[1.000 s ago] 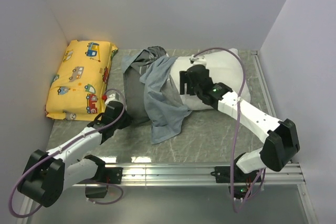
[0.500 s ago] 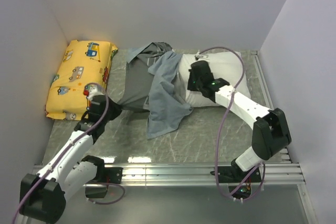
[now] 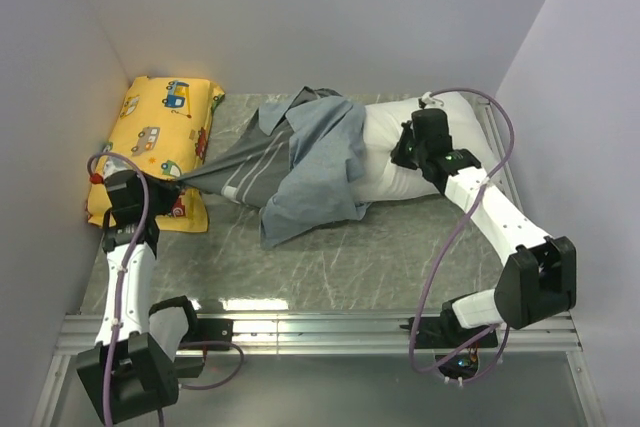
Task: Remove the pillowcase from the pillow
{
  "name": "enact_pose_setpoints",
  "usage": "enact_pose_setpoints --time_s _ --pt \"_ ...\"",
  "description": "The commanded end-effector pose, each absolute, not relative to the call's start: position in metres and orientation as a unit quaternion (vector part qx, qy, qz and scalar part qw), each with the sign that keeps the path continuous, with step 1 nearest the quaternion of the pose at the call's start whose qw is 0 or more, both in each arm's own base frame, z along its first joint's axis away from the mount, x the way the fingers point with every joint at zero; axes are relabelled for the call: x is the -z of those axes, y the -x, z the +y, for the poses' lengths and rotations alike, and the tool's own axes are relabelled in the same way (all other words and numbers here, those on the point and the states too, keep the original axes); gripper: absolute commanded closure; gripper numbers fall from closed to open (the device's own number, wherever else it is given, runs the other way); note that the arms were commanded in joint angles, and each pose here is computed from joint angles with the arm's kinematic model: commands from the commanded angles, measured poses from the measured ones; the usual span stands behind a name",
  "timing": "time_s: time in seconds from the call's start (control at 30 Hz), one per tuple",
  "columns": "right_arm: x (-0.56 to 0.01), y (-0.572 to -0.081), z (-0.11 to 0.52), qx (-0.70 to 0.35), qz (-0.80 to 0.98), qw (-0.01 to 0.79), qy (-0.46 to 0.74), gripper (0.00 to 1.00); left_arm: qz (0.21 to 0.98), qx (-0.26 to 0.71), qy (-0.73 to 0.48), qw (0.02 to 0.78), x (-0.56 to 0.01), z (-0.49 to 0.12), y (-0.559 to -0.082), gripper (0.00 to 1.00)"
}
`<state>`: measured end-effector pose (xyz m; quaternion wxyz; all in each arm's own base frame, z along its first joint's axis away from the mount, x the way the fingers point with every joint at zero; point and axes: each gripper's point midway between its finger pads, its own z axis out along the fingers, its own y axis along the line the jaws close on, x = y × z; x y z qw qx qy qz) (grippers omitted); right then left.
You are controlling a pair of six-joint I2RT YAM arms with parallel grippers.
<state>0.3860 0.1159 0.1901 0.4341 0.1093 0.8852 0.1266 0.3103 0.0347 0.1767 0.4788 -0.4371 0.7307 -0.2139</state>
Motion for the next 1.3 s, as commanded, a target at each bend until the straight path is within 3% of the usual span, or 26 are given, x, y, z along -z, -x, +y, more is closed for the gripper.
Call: enact_pose_setpoints --time_s 0.0,0.07,0.17,0.2,0.3,0.4,0.53,0.8,1.27 --pt "-0.192 -0.382 0.092 -0.045 0.882 0.455 -0.117 1.00 0.725 0.203 0.393 0.528 -0.201 0.045 -0.324 0.99" --pt "-0.190 -0.376 0.106 -0.047 0.882 0.458 -0.100 1.00 0.755 0.202 0.357 0.511 -0.197 0.027 -0.329 0.99" --pt "-0.189 -0.368 0.121 -0.049 0.883 0.460 -0.083 1.00 0.775 0.194 0.290 0.526 -0.221 -0.012 -0.331 0.69" --pt "-0.188 -0.365 0.124 -0.049 0.883 0.460 -0.079 1.00 0.773 0.176 0.278 0.542 -0.231 -0.014 -0.331 0.46" --pt "-0.179 -0.354 0.135 -0.053 0.887 0.455 -0.065 1.00 0.776 0.210 0.211 0.557 -0.268 -0.055 -0.328 0.25" --pt "-0.166 -0.340 0.149 -0.062 0.887 0.456 -0.051 1.00 0.773 0.240 0.154 0.566 -0.299 -0.092 -0.333 0.18" --pt "-0.135 -0.323 0.166 -0.090 0.890 0.444 -0.047 1.00 0.795 0.255 0.089 0.543 -0.304 -0.152 -0.354 0.16" --pt "-0.059 -0.289 0.173 -0.088 0.919 0.381 -0.041 1.00 0.818 0.204 0.065 0.534 -0.292 -0.189 -0.407 0.13" --pt "-0.049 -0.289 0.172 -0.068 0.924 0.373 -0.038 1.00 0.836 0.158 0.048 0.524 -0.271 -0.208 -0.471 0.20"
